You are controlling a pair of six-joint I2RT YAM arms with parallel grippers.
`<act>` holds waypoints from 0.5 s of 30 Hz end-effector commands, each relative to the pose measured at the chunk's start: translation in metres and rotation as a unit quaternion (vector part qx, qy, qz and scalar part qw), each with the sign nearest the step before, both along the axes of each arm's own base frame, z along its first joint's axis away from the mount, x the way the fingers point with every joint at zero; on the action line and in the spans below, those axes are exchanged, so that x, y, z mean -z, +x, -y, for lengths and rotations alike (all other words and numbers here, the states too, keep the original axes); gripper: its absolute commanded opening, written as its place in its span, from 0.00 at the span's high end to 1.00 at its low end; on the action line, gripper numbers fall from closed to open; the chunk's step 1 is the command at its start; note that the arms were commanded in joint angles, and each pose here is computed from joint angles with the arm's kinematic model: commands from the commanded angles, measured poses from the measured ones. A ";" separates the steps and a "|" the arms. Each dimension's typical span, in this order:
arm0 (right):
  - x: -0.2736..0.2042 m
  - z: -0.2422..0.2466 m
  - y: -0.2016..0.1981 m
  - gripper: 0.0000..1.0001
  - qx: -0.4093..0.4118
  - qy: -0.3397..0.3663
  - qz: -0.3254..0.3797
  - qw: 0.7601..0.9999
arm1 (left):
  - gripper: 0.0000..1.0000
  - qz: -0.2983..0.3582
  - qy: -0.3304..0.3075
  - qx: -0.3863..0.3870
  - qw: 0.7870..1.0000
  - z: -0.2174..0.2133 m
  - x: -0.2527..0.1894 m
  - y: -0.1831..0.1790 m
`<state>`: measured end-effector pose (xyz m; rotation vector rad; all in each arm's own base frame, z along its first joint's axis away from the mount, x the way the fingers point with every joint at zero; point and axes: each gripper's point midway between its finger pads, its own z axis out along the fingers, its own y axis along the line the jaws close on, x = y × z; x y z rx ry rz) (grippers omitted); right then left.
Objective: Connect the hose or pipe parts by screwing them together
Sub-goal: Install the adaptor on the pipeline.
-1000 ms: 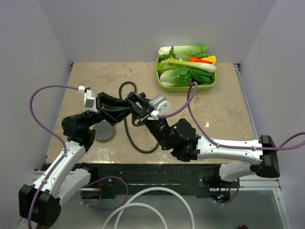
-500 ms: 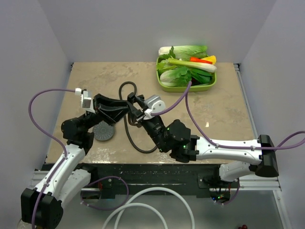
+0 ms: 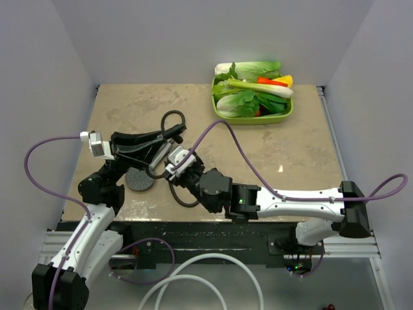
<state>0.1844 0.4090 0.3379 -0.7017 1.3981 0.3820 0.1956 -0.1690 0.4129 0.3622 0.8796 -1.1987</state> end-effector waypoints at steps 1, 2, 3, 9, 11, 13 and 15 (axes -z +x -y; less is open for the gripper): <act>-0.048 0.014 0.000 0.44 -0.012 0.044 0.005 0.999 | 1.00 0.021 -0.045 -0.021 0.999 -0.014 -0.013 -0.005; -0.055 0.018 -0.004 0.44 -0.024 0.049 0.010 0.998 | 1.00 0.019 -0.049 -0.023 0.998 -0.015 -0.013 -0.004; -0.060 0.019 -0.008 0.44 -0.039 0.049 0.014 0.998 | 1.00 0.018 -0.051 -0.023 0.998 -0.015 -0.013 -0.004; -0.084 0.026 -0.069 0.29 -0.320 0.016 -0.013 0.947 | 1.00 0.029 -0.059 -0.027 0.997 -0.018 -0.021 -0.006; -0.080 0.043 -0.069 0.25 -0.363 -0.014 -0.039 0.931 | 1.00 0.032 -0.060 -0.025 0.997 -0.018 -0.024 -0.007; -0.089 0.060 -0.055 0.22 -0.354 -0.029 -0.036 0.934 | 1.00 0.040 -0.062 -0.023 0.997 -0.018 -0.030 -0.011; -0.084 0.071 -0.047 0.20 -0.346 -0.051 -0.043 0.936 | 1.00 0.044 -0.063 -0.020 0.997 -0.018 -0.034 -0.013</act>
